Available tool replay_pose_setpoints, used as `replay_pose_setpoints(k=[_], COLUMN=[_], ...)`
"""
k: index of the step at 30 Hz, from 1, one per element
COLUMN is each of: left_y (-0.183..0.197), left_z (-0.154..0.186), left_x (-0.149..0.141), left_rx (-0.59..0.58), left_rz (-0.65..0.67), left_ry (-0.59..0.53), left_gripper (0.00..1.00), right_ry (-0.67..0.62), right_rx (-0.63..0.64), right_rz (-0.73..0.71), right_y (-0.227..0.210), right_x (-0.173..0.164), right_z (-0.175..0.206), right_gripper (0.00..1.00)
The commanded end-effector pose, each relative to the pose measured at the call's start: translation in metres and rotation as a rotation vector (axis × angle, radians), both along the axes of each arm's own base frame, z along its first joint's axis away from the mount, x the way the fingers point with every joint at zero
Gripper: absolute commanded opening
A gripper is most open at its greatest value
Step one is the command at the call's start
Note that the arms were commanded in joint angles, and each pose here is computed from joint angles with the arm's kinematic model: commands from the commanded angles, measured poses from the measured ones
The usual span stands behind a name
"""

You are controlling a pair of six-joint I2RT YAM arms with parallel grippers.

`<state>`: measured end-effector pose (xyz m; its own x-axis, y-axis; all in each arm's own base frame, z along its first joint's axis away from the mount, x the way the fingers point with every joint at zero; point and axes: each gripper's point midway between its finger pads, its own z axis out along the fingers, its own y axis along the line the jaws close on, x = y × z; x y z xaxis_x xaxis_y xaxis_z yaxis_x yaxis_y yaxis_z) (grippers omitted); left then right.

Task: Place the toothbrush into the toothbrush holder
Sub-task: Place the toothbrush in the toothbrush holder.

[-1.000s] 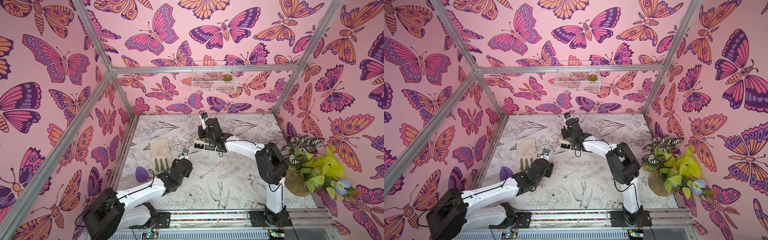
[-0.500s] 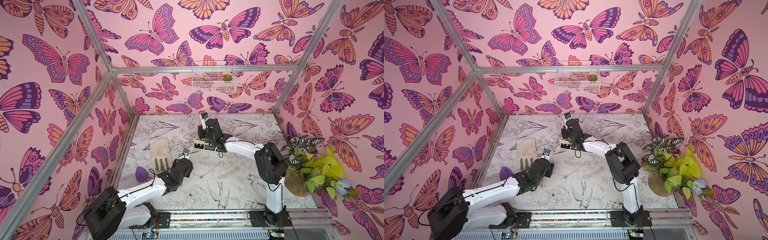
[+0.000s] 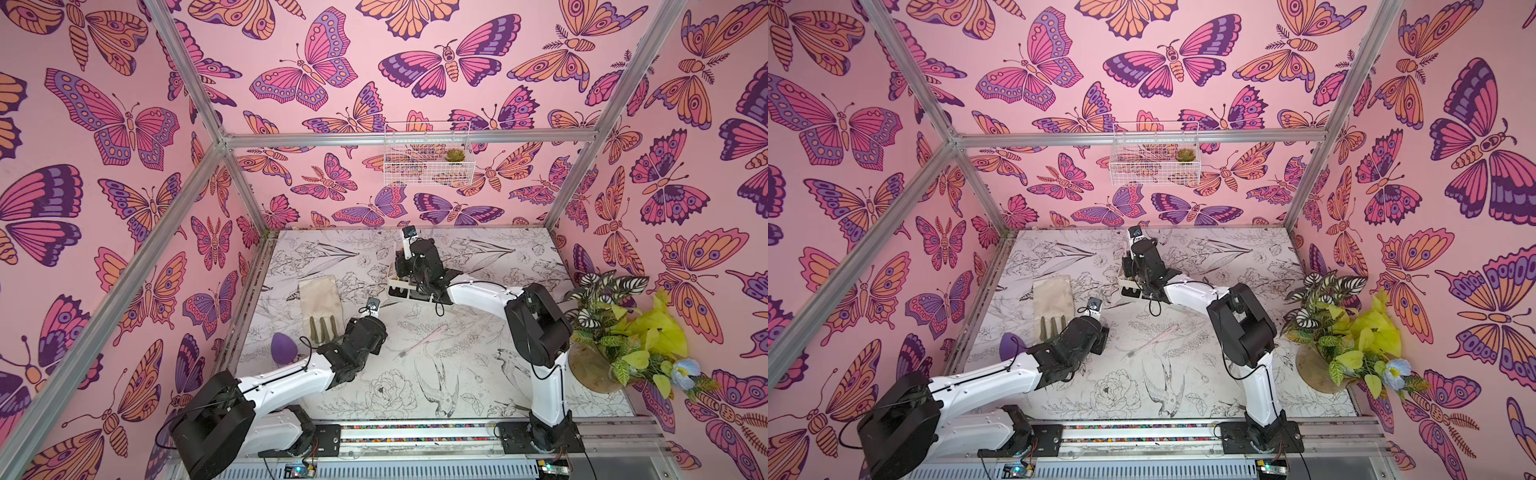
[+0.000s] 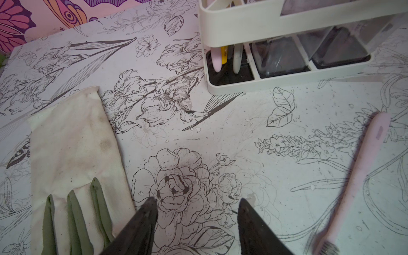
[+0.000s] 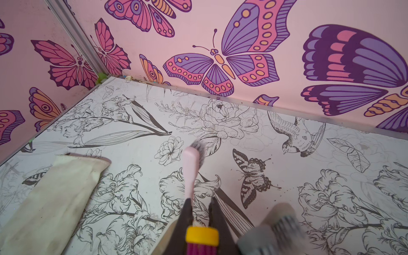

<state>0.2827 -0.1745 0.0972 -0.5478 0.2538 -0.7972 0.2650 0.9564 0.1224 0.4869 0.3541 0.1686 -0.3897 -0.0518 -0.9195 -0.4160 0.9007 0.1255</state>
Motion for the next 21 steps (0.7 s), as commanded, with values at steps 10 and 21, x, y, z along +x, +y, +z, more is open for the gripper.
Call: replay_pose_setpoints(k=[10, 21], left_y=[-0.005, -0.004], left_z=[0.006, 0.009], left_x=[0.004, 0.003], left_rx=[-0.031, -0.037], left_rz=[-0.002, -0.003], left_ry=[-0.003, -0.008], left_gripper=[0.59, 0.60], right_ry=[0.069, 0.148], right_rx=[0.007, 0.025], right_rz=[-0.027, -0.034], right_y=[0.002, 0.004], right_x=[0.007, 0.013], right_z=[-0.022, -0.042], right_gripper=[0.00, 0.00])
